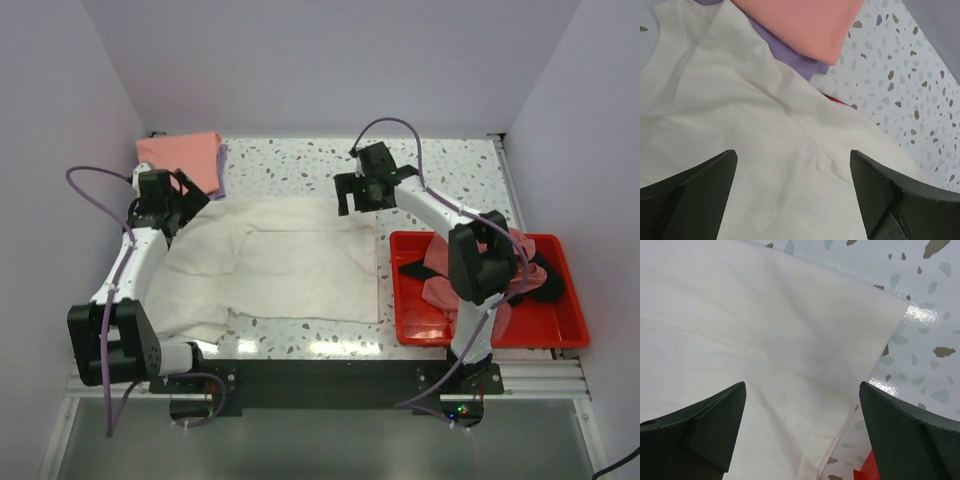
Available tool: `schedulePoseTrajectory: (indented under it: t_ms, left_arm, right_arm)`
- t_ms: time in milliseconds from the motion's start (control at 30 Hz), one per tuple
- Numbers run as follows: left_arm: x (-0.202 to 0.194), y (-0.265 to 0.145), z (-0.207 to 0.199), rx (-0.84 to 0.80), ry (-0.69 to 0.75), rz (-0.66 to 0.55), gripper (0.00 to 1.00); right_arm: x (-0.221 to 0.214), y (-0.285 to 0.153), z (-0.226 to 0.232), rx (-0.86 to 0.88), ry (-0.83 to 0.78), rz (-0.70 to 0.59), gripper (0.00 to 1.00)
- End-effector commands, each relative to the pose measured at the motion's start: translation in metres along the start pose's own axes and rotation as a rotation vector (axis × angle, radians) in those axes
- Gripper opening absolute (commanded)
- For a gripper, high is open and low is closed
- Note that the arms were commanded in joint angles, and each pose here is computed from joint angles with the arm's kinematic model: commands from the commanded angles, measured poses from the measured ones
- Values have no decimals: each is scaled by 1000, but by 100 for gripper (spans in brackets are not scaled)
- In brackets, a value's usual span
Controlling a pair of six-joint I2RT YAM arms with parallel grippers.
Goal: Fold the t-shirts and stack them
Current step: Fold the tshirt
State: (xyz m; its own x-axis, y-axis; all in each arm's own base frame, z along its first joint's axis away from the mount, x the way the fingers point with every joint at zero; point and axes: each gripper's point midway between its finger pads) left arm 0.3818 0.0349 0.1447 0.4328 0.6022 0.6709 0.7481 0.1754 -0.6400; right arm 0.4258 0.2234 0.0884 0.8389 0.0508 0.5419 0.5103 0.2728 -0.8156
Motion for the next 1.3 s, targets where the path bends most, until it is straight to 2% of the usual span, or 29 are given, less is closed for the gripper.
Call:
schedulePoseTrajectory:
  t_ms: [0, 33, 67, 133, 200, 267, 300, 400, 567, 667, 867, 1033, 1133, 1167, 1267]
  left_arm:
    - [-44, -32, 20, 63, 16, 86, 100]
    - [-52, -39, 23, 66, 28, 91, 100]
    - [-78, -47, 28, 73, 58, 145, 100]
    - [-89, -68, 25, 36, 84, 135, 100]
    - [-120, -86, 36, 57, 102, 205, 100]
    - [-141, -103, 52, 77, 57, 228, 100]
    - [-142, -113, 51, 34, 32, 207, 100]
    - [-160, -130, 35, -90, -41, 250, 100]
    - [-191, -131, 64, 44, -78, 349, 100]
    - [-192, -128, 75, 123, -120, 342, 100]
    - [-175, -124, 93, 244, -261, 204, 100]
    - [-183, -117, 112, 420, -289, 230, 100]
    - [-183, -119, 112, 455, -281, 247, 100]
    - [-182, -121, 113, 469, -273, 253, 99]
    - [-185, -124, 119, 499, -237, 277, 80]
  right_arm:
    - [2, -35, 6, 48, -4, -58, 99]
    - [-2, -37, 7, 58, -1, -56, 99]
    - [-10, -42, 6, 65, 4, -52, 99]
    - [-15, -47, 7, 83, 20, -57, 99]
    - [-25, -51, 7, 97, 30, -50, 99]
    - [-34, -52, 5, 101, 33, -42, 99]
    - [-35, -55, 5, 102, 35, -46, 99]
    - [-41, -58, 2, 93, 40, -38, 99]
    - [-49, -60, -1, 83, 43, -22, 99]
    - [-53, -59, -3, 73, 47, -11, 99]
    - [-64, -52, -9, 43, 49, 44, 99]
    - [-69, -44, -15, 8, 44, 78, 99]
    - [-69, -41, -17, -2, 41, 84, 99]
    - [-70, -41, -18, -7, 39, 89, 99]
    - [-70, -38, -20, -23, 29, 101, 99]
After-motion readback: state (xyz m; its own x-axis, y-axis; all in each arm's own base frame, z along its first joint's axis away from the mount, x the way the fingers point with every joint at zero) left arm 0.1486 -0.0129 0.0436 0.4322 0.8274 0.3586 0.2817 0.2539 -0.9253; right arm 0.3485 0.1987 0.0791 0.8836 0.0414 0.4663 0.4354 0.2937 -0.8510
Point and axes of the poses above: each gripper's point midway between its finger pads, its own y axis out along the fingers, its own z axis along the line the jaws close on, x = y × z, and after that the axes turned 5 degrees about y, right-handed
